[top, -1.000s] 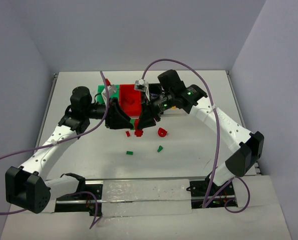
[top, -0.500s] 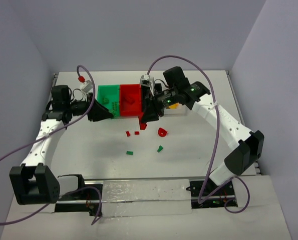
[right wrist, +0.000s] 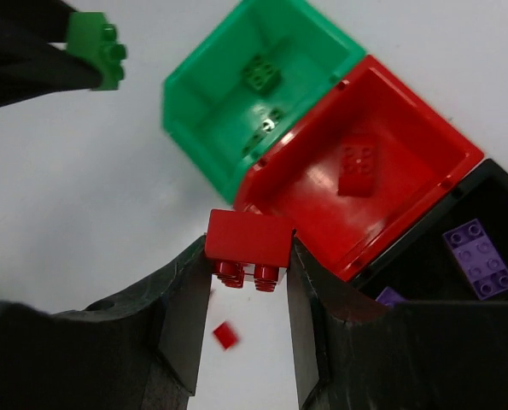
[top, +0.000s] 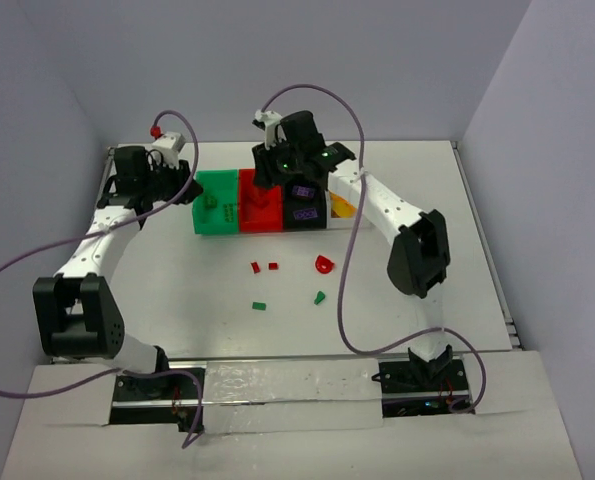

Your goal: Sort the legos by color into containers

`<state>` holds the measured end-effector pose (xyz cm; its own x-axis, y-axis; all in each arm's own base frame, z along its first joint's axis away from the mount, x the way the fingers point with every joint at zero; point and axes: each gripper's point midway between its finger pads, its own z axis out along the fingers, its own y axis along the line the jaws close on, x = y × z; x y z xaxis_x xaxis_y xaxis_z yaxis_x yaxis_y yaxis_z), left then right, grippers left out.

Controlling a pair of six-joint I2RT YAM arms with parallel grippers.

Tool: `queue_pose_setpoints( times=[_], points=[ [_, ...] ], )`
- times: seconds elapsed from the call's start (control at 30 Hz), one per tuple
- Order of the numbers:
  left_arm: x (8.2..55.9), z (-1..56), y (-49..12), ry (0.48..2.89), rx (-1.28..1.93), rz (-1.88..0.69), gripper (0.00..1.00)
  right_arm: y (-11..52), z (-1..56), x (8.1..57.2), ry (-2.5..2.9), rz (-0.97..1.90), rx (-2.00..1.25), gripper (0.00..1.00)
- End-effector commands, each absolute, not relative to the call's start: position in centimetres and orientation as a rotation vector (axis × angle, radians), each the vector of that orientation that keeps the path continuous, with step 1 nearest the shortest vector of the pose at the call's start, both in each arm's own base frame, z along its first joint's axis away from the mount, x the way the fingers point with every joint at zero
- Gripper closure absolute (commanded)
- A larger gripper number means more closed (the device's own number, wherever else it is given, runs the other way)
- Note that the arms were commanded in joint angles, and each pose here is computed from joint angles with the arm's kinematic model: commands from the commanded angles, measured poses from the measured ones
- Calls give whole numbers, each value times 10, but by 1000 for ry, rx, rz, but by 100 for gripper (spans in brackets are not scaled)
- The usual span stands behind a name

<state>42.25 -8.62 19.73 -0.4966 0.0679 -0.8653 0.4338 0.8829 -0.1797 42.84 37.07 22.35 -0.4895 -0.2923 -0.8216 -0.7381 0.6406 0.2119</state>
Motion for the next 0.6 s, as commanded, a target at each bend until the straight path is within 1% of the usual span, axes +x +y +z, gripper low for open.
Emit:
queue_pose_setpoints(
  times=[0.0, 0.17, 0.33, 0.37, 0.47, 0.5, 0.53, 0.57],
  points=[
    [458, 212, -84, 1991, 352, -301, 99, 387, 238, 468, 1973, 613, -693, 100],
    [476, 195, -96, 2011, 344, -284, 96, 402, 211, 488, 1980, 583, -690, 99],
    [491, 179, -101, 2042, 322, -262, 92, 404, 190, 499, 1989, 535, -672, 91],
    [493, 175, -103, 2053, 319, -268, 91, 405, 185, 500, 1994, 532, -674, 87],
    [497, 168, -107, 2077, 315, -298, 86, 407, 165, 501, 2037, 531, -690, 70],
    [498, 169, -108, 2075, 318, -306, 83, 408, 164, 501, 2041, 532, -693, 64],
    [498, 169, -110, 2074, 323, -314, 77, 409, 161, 499, 2049, 534, -698, 58],
    [498, 170, -110, 2071, 325, -318, 73, 409, 159, 498, 2055, 535, -699, 49]
  ],
)
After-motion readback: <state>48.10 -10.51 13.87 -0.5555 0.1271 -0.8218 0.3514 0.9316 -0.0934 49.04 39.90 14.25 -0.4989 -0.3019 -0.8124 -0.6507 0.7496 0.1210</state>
